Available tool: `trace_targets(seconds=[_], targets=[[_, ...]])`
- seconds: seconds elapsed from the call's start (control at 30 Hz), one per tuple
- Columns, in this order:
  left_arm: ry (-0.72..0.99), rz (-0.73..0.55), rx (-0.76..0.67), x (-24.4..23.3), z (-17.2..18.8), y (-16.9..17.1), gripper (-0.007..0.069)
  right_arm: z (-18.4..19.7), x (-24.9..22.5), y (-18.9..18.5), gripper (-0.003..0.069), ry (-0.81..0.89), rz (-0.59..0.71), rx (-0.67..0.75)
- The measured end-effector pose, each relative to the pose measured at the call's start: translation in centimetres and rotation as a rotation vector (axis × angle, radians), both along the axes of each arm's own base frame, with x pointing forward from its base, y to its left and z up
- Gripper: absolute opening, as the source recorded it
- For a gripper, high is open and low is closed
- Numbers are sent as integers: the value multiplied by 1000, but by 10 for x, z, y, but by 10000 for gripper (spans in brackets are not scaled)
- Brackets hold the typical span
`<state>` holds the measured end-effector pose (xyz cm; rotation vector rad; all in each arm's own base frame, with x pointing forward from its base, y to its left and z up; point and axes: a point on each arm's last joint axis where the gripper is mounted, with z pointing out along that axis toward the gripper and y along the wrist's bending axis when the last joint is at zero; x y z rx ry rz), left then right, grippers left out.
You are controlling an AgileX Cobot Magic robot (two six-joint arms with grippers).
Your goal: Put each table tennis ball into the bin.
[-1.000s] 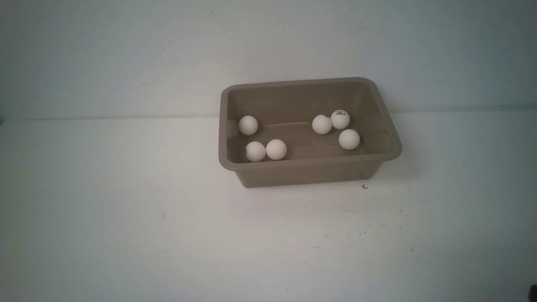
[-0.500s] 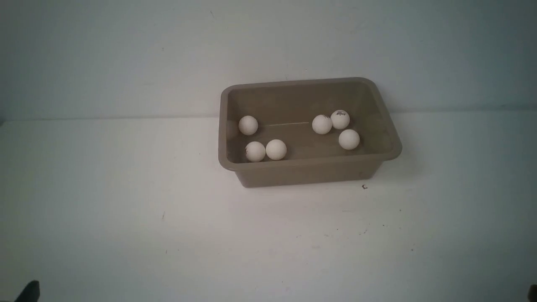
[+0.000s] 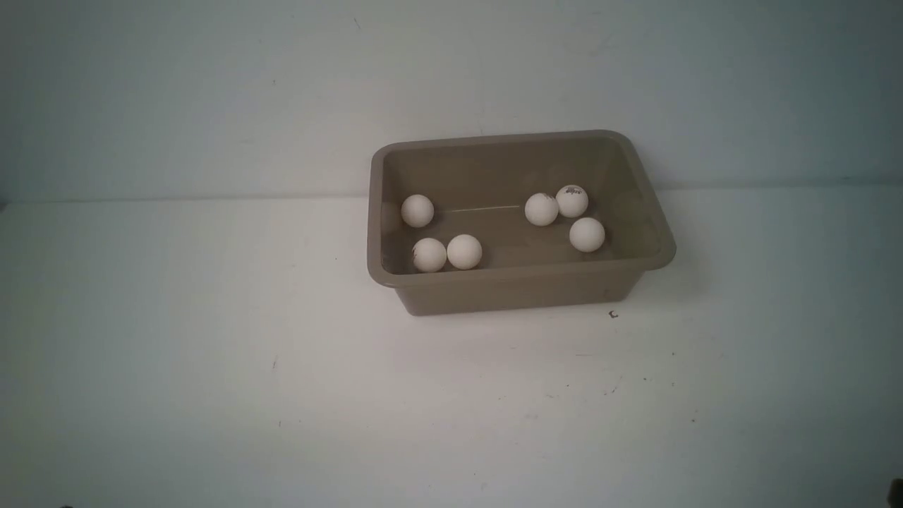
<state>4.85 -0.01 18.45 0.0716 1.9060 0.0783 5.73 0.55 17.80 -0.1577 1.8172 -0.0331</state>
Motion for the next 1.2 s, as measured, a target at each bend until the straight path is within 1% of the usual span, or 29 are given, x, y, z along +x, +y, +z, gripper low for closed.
trace_targets(seconds=[0.27, 0.47, 0.67, 1.2], targets=[[4, 0, 1, 0, -1, 0, 479, 0, 0, 0, 444, 0, 0, 0], [32, -2, 1, 1, -15, 0, 479, 0, 0, 0, 444, 0, 0, 0], [-1, -2, -31, 3, -14, -1, 479, 0, 0, 0, 444, 0, 0, 0], [-4, -2, -33, 3, -14, -1, 479, 0, 0, 0, 444, 0, 0, 0]])
